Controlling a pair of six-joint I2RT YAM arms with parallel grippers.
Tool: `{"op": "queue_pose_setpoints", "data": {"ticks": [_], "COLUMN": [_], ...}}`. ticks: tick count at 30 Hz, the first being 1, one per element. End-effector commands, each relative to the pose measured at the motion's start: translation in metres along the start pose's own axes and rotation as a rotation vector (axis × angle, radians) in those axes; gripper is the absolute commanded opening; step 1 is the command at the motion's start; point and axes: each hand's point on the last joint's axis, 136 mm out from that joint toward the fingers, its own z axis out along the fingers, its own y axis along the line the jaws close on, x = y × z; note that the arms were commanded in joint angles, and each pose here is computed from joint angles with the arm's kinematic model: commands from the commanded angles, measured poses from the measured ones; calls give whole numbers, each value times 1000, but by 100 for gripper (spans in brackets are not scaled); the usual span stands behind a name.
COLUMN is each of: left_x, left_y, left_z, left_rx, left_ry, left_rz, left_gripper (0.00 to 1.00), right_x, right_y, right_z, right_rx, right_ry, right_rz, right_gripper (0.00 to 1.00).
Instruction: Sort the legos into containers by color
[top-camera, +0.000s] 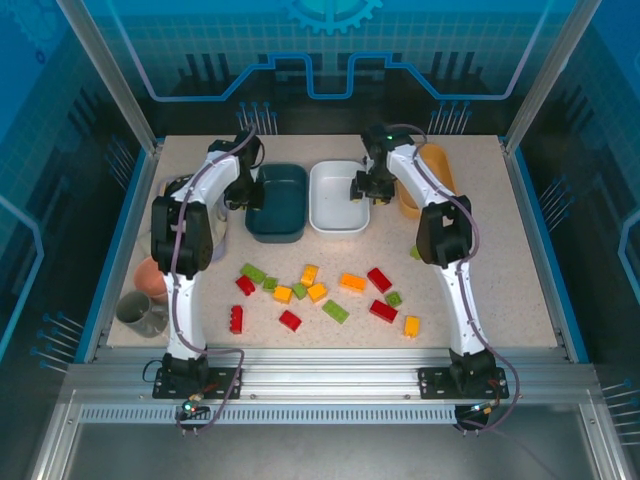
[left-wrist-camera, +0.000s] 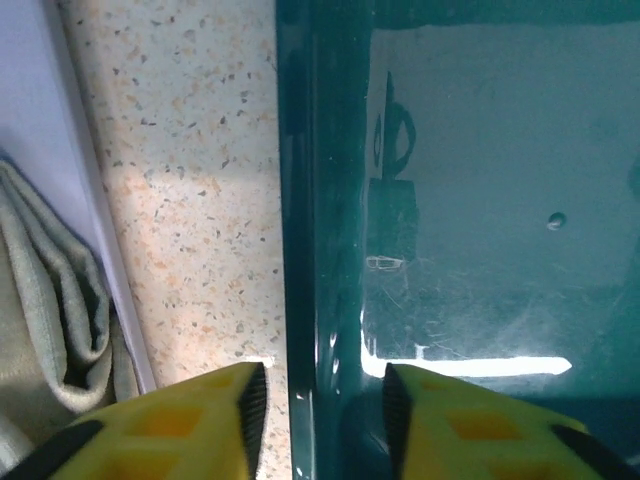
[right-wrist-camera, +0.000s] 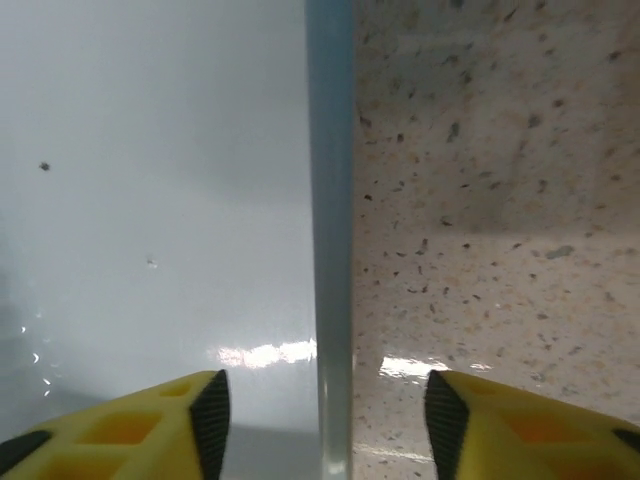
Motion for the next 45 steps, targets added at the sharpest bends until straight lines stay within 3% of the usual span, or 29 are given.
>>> {"op": "queue_pose_setpoints", "data": {"ticks": [1,3,4,10,14,19,26,33,40,45], "left_x": [-18,-28,-33,-52,-48,-29,2,21,28,33], "left_y": [-7,-15,-19,-57,-87,-111,-118,-115,-111,-109], "left_z": [-49,-68,-78,-129,-151,-157,-152,-145,-147,-147], "left_rx": [30,62,76,237,411,570,592,574,555,551], "left_ry": [-136,-199,-230,-340,-363,-346,-288,-248,-250,-247], "left_rz": [-48,-92,-113,-206,-261,-334,-342,-329,-308,-298], "left_gripper": [52,72,74,74,74,74,74,73,73,72], "right_x": [-24,-30,-33,-33,-35,-49,-58,-65,-63,-51], "right_y": [-31,-62,-83,-196,-237,-245,-244,-228,-214,-199], "right_z": [-93,-120,-129,-136,-121,-89,-54,-27,-22,-30], "right_rx": [16,38,53,173,196,176,142,102,143,193], "right_ry": [-205,-283,-312,-328,-296,-235,-185,-149,-130,-123], "right_rz": [47,100,137,286,304,235,204,130,44,-12], "right_gripper": [63,65,66,66,66,62,55,40,14,8]}}
